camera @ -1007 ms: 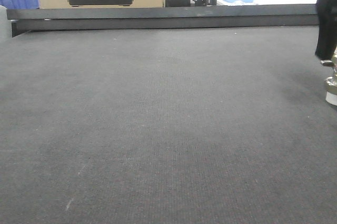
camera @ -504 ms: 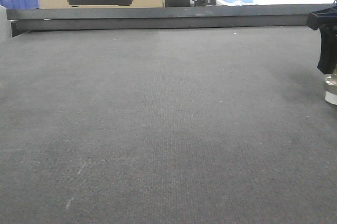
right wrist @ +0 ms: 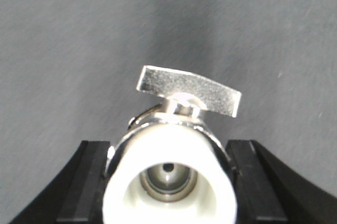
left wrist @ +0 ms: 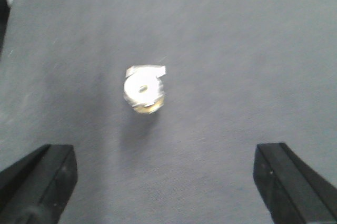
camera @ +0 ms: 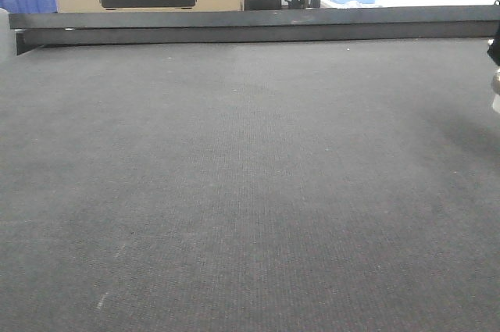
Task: Place valve from conveyor to right shelf box
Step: 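Lower the left gripper and close it on the second silver valve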
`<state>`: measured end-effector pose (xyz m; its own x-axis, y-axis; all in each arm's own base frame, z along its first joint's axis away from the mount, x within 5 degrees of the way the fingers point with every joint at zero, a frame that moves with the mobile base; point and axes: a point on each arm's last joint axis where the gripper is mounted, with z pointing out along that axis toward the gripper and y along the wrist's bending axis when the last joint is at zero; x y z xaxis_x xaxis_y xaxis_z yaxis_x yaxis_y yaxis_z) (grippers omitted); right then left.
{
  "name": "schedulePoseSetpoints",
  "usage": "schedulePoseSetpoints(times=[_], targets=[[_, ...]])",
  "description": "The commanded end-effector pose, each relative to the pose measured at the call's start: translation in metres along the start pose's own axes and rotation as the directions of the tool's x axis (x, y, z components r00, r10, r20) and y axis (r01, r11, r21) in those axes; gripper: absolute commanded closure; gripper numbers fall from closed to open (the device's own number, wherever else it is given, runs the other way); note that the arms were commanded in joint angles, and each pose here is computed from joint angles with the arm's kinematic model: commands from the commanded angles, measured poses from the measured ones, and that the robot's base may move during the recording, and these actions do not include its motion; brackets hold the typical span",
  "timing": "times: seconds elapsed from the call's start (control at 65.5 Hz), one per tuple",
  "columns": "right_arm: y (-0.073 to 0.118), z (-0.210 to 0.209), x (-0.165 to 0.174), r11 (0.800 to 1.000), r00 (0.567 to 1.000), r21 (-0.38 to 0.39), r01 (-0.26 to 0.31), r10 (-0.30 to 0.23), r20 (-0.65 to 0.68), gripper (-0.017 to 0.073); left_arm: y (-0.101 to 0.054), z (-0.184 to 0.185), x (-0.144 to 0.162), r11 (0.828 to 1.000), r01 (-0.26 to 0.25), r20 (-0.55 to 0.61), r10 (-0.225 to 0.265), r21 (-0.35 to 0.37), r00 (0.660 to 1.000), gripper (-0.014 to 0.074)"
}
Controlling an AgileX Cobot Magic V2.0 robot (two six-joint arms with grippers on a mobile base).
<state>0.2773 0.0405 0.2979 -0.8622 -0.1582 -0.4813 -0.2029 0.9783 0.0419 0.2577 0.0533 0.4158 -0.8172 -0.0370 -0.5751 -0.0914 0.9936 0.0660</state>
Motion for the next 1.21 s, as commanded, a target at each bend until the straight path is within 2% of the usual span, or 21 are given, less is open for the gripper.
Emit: schedulePoseSetpoints(times=[0.0,0.168,0.321,0.504,0.687,0.885,0.931,1.023,1.068,1.191], targets=[[0.007,-0.017,0.007,1.000,0.996,-0.005,0.021,-0.021,0.092,0.0712,0.010,0.026,-0.013,1.000,-0.028,-0.063,0.028,0.002,0.998,0.0014],[0.014,-0.031,0.013,0.999,0.991,-0.015,0.040,-0.038,0.128,0.0712,0.014,0.087,-0.027,0.997,-0.068,-0.188,0.073,0.031,0.979,0.0014],[0.014,-0.033,0.014,0.999,0.991,-0.019,0.037,-0.035,0.129,0.0712,0.016,0.142,-0.034,0.997,-0.057,-0.238,0.067,0.051,0.969,0.0014],[0.014,-0.033,0.014,0.999,0.991,-0.020,0.037,-0.035,0.127,0.0712,0.017,0.194,-0.027,0.997,-0.048,-0.317,0.067,0.068,0.946,0.0014],[0.014,-0.033,0.015,0.999,0.992,-0.020,0.038,-0.035,0.123,0.0712,0.016,0.224,-0.019,0.996,-0.042,-0.375,0.069,0.080,0.924,0.0014],[0.014,-0.033,0.015,0.999,0.992,-0.020,0.038,-0.035,0.123,0.0712,0.015,0.231,-0.017,0.995,-0.026,-0.385,0.061,0.095,0.921,0.0034],[0.014,-0.033,0.015,0.999,0.992,-0.020,0.038,-0.035,0.123,0.0712,0.015,0.231,-0.017,0.995,-0.026,-0.388,0.061,0.096,0.919,0.0067],[0.014,-0.033,0.015,0.999,0.992,-0.020,0.038,-0.035,0.123,0.0712,0.015,0.230,-0.016,0.995,-0.024,-0.401,0.062,0.099,0.914,0.0221],[0.014,-0.033,0.015,0.999,0.992,-0.020,0.038,-0.035,0.123,0.0712,0.014,0.229,-0.016,0.995,-0.023,-0.401,0.061,0.100,0.914,0.0319],[0.014,-0.034,0.013,0.999,0.989,-0.018,0.037,-0.034,0.142,0.0712,0.011,0.218,-0.020,0.993,0.000,-0.374,0.044,0.117,0.927,0.0650]])
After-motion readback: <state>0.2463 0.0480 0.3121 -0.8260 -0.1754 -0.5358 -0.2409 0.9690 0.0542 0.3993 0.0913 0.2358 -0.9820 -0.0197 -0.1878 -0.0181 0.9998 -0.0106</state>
